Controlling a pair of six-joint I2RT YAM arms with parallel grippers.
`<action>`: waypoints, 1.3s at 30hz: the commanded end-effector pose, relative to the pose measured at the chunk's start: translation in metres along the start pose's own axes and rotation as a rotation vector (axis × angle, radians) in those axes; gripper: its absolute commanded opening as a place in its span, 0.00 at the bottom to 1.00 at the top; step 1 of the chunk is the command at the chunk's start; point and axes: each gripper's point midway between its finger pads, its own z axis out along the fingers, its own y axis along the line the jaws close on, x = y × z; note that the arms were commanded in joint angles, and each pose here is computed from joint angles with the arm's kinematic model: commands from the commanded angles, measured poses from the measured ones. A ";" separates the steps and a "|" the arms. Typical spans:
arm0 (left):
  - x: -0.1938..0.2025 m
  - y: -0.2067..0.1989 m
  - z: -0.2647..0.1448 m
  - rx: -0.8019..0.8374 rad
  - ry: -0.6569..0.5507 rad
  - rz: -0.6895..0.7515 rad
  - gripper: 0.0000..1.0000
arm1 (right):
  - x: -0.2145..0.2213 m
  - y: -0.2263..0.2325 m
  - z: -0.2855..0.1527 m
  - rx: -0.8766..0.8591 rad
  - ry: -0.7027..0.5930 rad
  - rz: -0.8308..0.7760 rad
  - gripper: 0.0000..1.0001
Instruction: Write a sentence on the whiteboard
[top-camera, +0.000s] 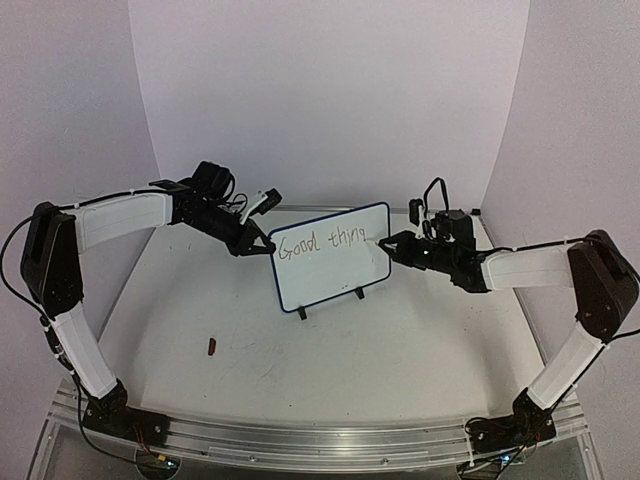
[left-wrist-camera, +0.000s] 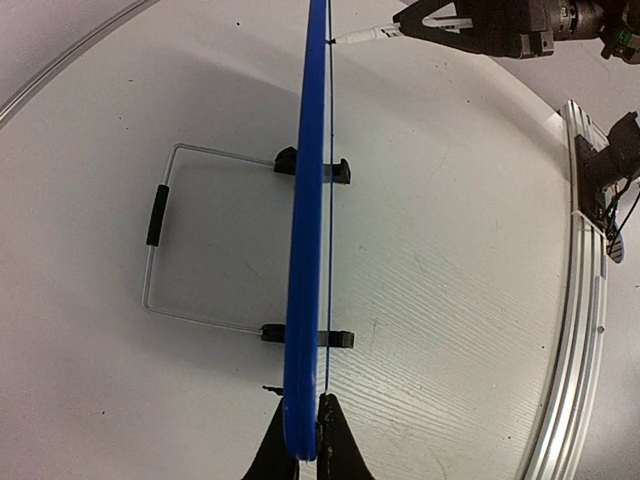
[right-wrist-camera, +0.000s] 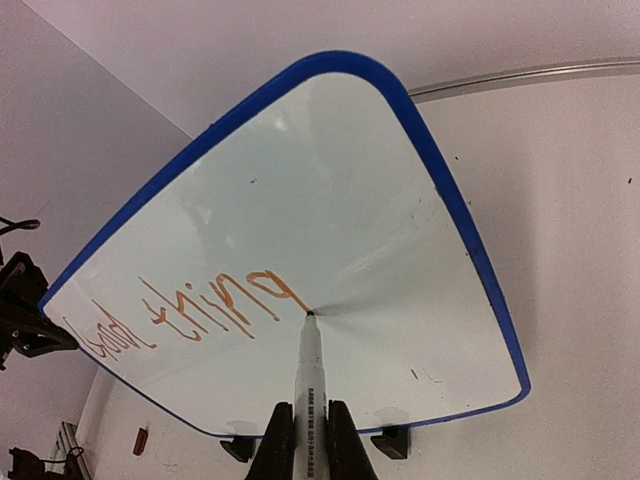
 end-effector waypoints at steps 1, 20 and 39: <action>0.042 0.016 0.016 -0.067 0.158 -0.009 0.00 | 0.011 -0.013 0.003 0.033 0.011 0.001 0.00; 0.041 0.016 0.016 -0.070 0.157 -0.009 0.00 | 0.011 0.008 0.008 -0.041 0.026 0.008 0.00; 0.041 0.016 0.015 -0.072 0.157 -0.007 0.00 | -0.032 0.033 -0.040 -0.046 -0.124 -0.011 0.00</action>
